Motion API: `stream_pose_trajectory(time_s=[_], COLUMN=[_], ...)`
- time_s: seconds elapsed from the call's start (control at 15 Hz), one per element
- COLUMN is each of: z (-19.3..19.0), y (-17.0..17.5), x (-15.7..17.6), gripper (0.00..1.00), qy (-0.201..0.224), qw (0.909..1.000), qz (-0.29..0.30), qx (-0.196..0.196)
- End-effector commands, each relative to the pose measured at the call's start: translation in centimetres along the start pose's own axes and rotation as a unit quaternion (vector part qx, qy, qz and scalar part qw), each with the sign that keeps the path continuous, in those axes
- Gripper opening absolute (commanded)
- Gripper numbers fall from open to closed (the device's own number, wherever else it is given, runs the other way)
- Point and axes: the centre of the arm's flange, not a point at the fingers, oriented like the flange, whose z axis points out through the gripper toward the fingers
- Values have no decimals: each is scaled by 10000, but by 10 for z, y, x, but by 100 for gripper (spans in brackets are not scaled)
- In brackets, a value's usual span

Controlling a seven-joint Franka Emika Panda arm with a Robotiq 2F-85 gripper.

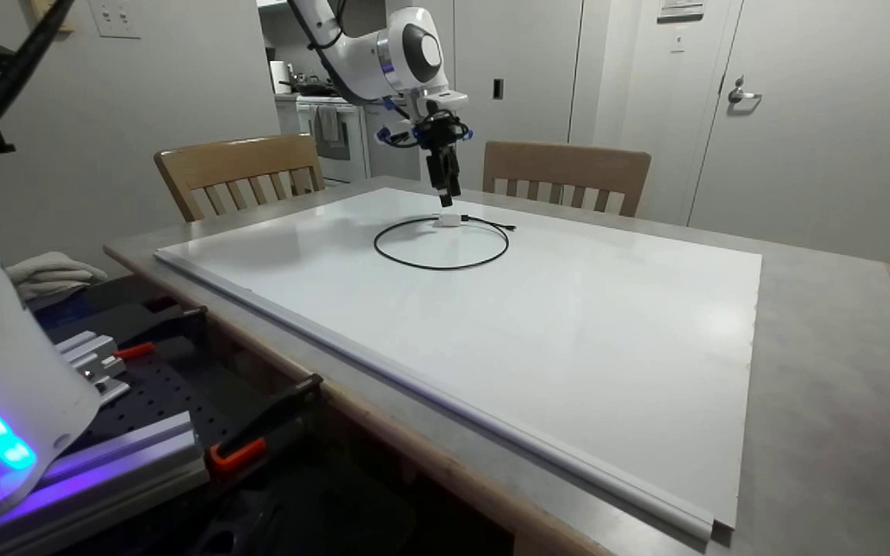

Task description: Straighten the charger

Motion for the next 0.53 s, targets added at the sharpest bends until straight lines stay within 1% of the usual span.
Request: stream_pose_trajectory(time_s=[0.0,0.13,0.2,0.47], z=[5,6,5,-7], y=[15,19,23,42], x=[-4,-6,-8,-7], gripper=[100,100,100,100], qy=[-111,-168,-220,-476], qw=[9967,9943,9938,9940], qz=[-224,-275,-288,-285], qx=[768,1016,1053,948])
